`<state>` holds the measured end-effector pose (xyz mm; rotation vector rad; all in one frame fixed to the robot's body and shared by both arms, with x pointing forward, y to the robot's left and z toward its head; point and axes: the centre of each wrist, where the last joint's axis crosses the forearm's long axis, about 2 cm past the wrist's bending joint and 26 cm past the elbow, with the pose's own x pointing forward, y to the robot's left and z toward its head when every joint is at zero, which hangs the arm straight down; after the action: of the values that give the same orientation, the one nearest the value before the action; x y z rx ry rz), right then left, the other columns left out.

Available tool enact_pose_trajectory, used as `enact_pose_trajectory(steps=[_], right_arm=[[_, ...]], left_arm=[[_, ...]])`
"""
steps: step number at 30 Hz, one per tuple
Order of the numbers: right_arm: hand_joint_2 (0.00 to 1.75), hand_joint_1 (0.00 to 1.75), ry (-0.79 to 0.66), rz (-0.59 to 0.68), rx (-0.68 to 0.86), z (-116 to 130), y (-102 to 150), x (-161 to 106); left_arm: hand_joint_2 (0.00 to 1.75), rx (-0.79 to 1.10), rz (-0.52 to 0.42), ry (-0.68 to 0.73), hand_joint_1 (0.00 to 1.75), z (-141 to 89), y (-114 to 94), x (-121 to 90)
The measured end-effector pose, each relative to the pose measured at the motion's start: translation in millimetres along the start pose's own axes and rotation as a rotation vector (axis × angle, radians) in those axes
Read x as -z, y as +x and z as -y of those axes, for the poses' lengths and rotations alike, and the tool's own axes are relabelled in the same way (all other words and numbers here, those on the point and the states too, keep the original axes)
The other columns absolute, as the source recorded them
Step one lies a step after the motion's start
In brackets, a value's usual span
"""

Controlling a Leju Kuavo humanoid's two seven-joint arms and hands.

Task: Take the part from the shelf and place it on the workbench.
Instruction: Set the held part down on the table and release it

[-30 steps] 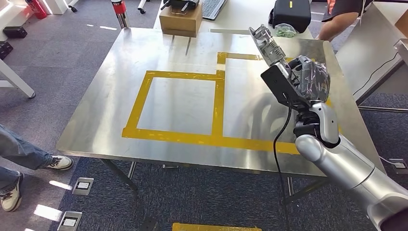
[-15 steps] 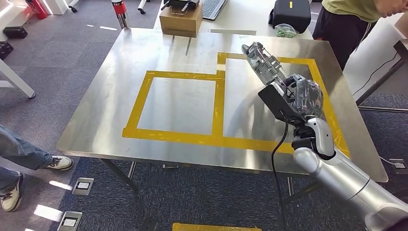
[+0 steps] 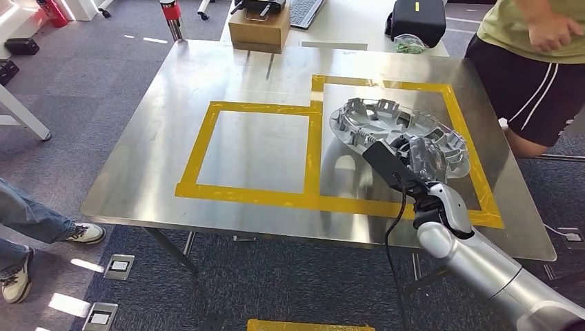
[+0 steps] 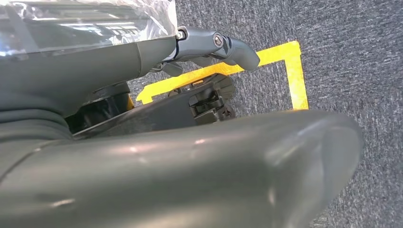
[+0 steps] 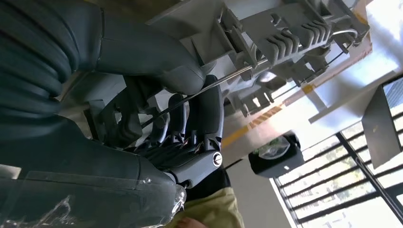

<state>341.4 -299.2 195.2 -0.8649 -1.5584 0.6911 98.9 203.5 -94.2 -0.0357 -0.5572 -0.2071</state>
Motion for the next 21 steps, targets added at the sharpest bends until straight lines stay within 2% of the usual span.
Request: enact_pose_trajectory(steps=[6,17,19,21], right_arm=[[1.75,1.75,0.157,-0.021,0.147,-13,2,-5],[1.75,1.75,0.199,-0.003,0.204,-24,15,-13],[1.75,0.87,0.201,-0.005,0.206,-24,16,-13],[1.75,0.0,0.201,-0.005,0.21,-23,17,-14]], left_arm=[[0.0,-0.015,0.004,0.004,0.0,0,-2,-1],[0.0,-0.022,0.008,0.016,0.0,1,-4,-2],[0.0,-0.019,0.006,0.024,0.0,0,-5,-2],[0.87,-0.017,0.004,0.027,0.0,0,-5,-2]])
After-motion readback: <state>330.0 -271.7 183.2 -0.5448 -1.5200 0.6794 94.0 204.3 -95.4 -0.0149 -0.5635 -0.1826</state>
